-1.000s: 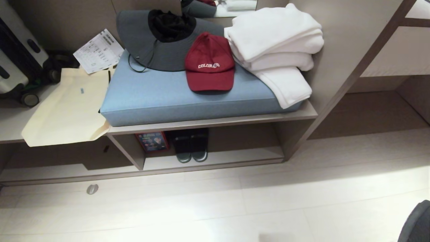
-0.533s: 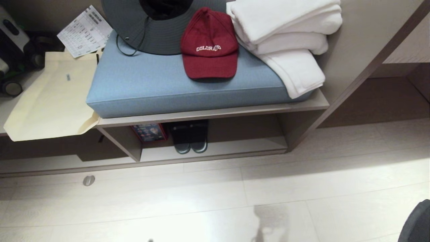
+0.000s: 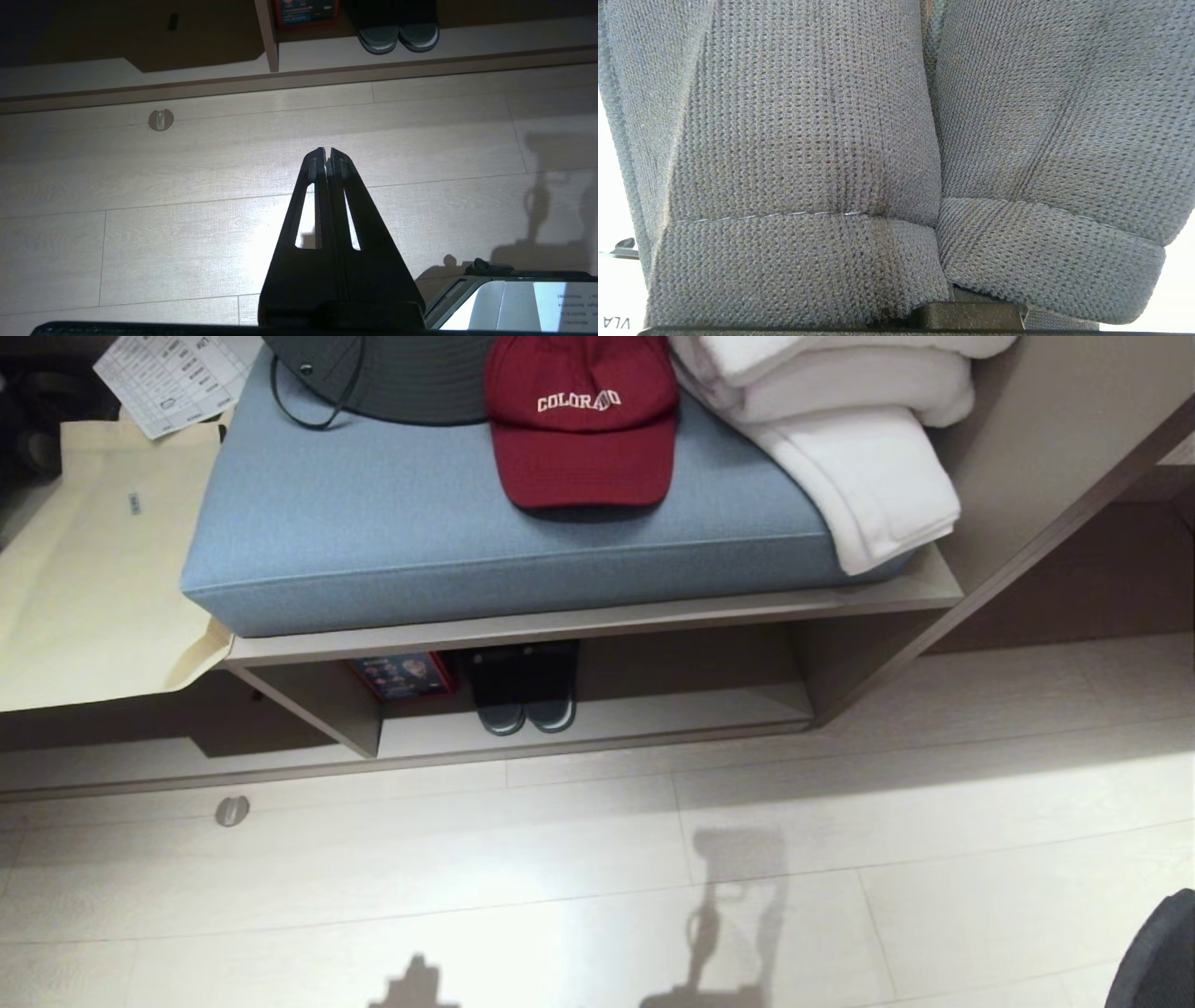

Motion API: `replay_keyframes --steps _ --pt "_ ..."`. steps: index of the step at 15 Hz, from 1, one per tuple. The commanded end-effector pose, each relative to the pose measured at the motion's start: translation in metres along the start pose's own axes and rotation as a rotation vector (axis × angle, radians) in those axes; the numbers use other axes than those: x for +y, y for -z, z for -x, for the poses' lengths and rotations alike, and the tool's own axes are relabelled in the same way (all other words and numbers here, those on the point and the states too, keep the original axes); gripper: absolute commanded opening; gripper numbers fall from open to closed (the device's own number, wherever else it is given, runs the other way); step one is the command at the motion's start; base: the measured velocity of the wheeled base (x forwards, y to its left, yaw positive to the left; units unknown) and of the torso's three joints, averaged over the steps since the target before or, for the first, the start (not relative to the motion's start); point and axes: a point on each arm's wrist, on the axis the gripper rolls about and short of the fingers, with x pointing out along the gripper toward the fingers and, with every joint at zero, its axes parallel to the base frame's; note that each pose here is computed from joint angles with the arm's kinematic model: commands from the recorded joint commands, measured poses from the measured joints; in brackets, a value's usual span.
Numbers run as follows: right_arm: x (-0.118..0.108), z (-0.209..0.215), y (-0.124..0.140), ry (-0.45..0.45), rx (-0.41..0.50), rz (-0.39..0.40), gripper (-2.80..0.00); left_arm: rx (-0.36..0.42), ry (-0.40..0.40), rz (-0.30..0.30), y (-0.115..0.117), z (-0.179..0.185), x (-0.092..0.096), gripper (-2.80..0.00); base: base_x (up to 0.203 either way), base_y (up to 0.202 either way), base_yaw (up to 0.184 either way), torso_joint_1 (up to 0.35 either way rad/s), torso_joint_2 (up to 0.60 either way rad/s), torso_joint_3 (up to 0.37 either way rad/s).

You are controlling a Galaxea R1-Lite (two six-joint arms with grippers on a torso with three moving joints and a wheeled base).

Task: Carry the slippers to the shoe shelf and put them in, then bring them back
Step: Place the slippers into the shoe cabinet

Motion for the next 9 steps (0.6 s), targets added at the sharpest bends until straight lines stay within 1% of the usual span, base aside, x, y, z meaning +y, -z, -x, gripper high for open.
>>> replay_keyframes --steps 1,9 --pt "0.0000 -0.0001 -0.0001 0.001 0.001 0.001 -2.80 0.000 0.000 0.001 0.0000 0.0000 0.0000 -2.80 0.000 0.000 0.000 -0.002 0.00 -0.203" --pt "0.0000 -0.0001 -0.0001 -0.001 0.001 0.007 -2.80 0.000 -0.001 0.002 0.0000 0.0000 0.0000 -2.80 0.000 0.000 0.000 0.002 0.00 -0.200"
